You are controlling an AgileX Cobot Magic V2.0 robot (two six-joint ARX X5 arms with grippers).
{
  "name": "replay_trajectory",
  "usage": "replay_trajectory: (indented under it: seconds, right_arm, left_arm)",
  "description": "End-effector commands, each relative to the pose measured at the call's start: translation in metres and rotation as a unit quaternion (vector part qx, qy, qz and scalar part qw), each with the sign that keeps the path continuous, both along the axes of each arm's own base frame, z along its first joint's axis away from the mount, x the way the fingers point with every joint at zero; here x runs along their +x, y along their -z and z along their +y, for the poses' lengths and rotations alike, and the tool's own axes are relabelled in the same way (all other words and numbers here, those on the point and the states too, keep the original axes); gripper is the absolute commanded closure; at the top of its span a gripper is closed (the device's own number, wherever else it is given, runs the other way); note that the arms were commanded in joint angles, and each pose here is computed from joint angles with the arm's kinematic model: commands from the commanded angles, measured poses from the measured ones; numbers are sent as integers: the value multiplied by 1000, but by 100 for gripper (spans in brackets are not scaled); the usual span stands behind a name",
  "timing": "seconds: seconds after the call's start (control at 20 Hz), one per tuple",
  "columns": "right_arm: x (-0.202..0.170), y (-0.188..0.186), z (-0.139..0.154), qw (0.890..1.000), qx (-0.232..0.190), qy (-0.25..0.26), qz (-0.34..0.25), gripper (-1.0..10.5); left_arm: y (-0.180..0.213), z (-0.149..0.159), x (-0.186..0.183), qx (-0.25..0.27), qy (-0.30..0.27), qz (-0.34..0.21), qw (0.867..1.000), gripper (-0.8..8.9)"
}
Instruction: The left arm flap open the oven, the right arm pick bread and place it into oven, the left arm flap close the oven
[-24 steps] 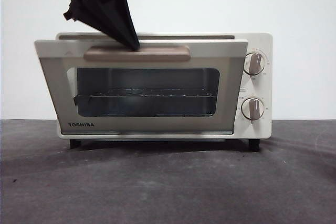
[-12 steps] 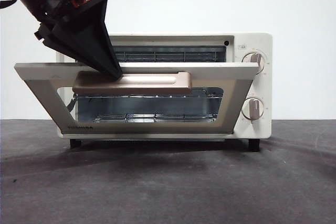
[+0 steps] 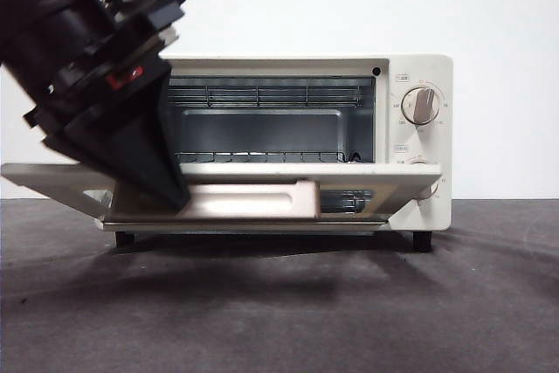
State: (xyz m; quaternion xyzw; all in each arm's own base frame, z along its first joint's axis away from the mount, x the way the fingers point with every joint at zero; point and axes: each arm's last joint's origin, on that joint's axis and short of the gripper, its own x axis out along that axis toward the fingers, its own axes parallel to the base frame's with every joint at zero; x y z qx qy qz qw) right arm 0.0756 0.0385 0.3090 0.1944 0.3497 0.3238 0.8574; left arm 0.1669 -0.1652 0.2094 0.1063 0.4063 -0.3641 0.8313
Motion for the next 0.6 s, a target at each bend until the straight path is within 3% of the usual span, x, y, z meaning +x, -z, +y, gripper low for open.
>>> replay_trajectory:
  seconds: [0.05, 0.35, 0.6]
  right_arm:
    - [0, -6, 0, 1000, 2, -4, -17, 850]
    - [0, -6, 0, 1000, 2, -4, -17, 850]
    - [0, -6, 1, 1000, 5, -6, -13, 850]
  left_arm:
    - [4, -3, 2, -2, -25, -8, 1000, 805]
    - [14, -4, -6, 2, -14, 10, 1000, 805]
    - [-7, 3, -14, -22, -11, -12, 1000, 805]
